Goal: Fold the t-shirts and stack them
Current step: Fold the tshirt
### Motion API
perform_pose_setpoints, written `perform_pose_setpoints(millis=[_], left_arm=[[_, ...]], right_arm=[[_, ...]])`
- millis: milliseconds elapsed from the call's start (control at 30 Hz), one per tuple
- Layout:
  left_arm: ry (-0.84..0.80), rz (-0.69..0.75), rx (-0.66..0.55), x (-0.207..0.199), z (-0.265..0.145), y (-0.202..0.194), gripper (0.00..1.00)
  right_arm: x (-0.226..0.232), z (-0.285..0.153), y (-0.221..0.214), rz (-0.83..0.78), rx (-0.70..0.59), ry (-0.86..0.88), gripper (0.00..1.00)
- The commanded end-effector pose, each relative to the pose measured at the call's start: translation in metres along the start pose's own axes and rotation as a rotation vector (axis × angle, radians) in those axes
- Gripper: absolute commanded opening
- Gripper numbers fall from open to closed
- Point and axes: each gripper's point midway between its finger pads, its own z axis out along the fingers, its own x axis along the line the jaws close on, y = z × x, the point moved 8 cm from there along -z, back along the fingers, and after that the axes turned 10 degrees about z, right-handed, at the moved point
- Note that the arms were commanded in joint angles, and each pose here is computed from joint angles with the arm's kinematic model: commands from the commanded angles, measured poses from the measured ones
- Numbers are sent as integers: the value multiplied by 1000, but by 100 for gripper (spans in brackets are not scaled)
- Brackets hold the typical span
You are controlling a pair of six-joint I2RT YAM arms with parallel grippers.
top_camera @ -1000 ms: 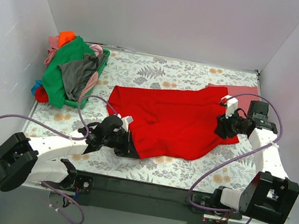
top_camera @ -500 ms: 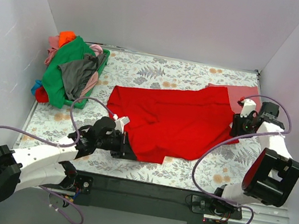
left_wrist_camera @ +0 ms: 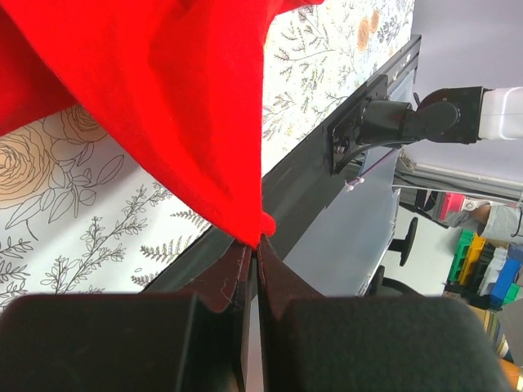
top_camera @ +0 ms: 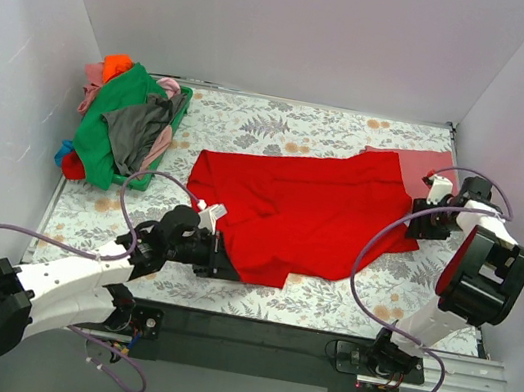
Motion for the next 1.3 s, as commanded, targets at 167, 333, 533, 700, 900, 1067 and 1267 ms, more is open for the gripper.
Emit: perform_pose_setpoints(millis=[167, 333, 533, 700, 900, 1067, 1267], left_arm=[[-18, 28, -12, -3, -5, -2, 0], [-22, 32, -16, -5, -7, -1, 0], [-24, 37, -23, -8, -11, 0, 0], [-24, 36, -32, -10, -13, 0, 0], [-24, 38, -39, -12, -17, 1, 0], [-37, 57, -68, -21, -26, 5, 0], [-27, 64, -103, -30, -40, 7, 0]], right_arm=[[-13, 1, 3, 10, 2, -32, 49], [-16, 7, -13, 12, 50, -20, 47], [-16, 7, -23, 9, 67, 7, 35], [-15, 5, -25, 7, 62, 26, 19], [-16, 1, -27, 1, 58, 24, 4], [-18, -9, -35, -26, 84, 4, 1], [-15, -25, -53, -99, 139, -1, 1]])
